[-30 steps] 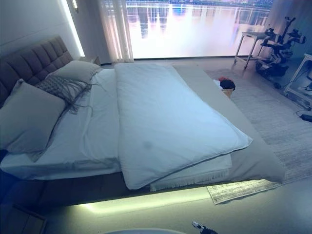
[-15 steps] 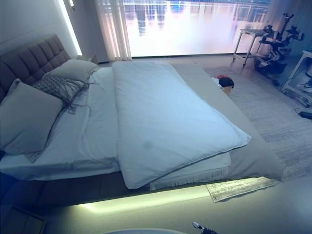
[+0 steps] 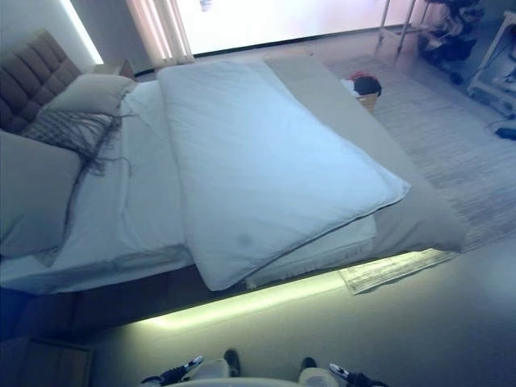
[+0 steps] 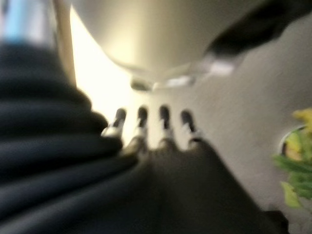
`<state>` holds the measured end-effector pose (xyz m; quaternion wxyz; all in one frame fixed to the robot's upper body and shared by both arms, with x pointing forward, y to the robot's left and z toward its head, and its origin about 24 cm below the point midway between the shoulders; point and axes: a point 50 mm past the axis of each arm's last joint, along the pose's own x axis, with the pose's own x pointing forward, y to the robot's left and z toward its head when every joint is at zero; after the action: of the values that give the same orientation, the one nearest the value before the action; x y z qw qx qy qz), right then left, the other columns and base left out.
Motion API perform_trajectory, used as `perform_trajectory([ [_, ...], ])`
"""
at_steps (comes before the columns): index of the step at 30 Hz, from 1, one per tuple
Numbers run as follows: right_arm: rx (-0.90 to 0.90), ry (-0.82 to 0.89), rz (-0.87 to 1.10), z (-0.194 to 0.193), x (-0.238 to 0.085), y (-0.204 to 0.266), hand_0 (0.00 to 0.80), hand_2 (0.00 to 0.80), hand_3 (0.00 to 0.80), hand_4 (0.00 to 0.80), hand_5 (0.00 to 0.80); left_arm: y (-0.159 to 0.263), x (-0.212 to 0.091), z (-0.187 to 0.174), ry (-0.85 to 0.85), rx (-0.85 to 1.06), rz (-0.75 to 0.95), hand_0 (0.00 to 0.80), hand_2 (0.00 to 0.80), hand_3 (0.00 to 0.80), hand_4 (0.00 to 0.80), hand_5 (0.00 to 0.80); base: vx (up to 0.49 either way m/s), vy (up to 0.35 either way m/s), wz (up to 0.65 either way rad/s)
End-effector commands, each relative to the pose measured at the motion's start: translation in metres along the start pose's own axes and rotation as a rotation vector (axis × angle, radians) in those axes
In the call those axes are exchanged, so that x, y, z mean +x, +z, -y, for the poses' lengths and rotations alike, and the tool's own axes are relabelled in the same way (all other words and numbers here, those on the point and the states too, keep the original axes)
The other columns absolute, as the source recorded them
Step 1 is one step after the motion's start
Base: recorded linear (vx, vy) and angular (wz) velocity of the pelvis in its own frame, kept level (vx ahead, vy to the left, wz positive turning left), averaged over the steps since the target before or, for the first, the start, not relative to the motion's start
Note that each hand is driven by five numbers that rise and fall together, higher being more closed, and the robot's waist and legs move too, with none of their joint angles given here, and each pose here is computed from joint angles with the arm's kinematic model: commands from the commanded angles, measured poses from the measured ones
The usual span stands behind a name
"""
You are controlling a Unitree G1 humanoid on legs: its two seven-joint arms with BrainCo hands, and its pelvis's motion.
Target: Make the bed neatly
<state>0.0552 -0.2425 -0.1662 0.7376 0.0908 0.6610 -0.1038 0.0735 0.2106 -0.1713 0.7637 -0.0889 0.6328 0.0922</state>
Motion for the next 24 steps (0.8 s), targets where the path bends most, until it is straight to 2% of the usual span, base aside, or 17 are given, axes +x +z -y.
perform_trajectory([
  [1,0.027,0.041,0.050,-0.008,0.001,0.008,0.000,0.000,0.000,0.000,0.000,-0.003,0.001,0.003,0.000,-0.046,0.042,0.000,0.000,0.000,0.000,0.000,0.398,0.279,-0.25],
  [5,0.099,0.069,0.040,-0.016,0.003,0.001,0.000,0.000,0.000,0.000,0.000,-0.006,-0.001,-0.005,0.043,-0.045,0.060,0.000,0.000,0.000,0.000,0.000,0.486,0.359,-0.07],
  [8,0.071,0.101,0.043,-0.024,0.004,-0.001,0.000,0.000,0.000,0.000,0.000,0.004,-0.001,-0.006,0.018,0.006,0.065,0.000,0.000,0.000,0.000,0.000,0.391,0.355,-0.22],
  [15,0.049,0.187,0.116,-0.050,0.004,0.018,0.000,0.000,0.000,0.000,0.000,0.022,-0.001,0.002,-0.004,0.144,0.065,0.000,0.000,0.000,0.000,0.000,0.284,0.303,0.14],
  [19,0.096,0.269,0.199,-0.058,0.001,0.033,0.000,0.000,0.000,0.000,0.000,0.025,-0.002,-0.008,0.049,0.189,0.057,0.000,0.000,0.000,0.000,0.000,0.193,0.077,-0.04],
  [24,0.266,0.385,0.403,-0.074,-0.011,0.086,0.000,0.000,0.000,0.000,0.000,0.067,-0.008,-0.006,0.035,0.189,0.203,0.000,0.000,0.000,0.000,0.000,-0.116,-0.134,-0.07],
])
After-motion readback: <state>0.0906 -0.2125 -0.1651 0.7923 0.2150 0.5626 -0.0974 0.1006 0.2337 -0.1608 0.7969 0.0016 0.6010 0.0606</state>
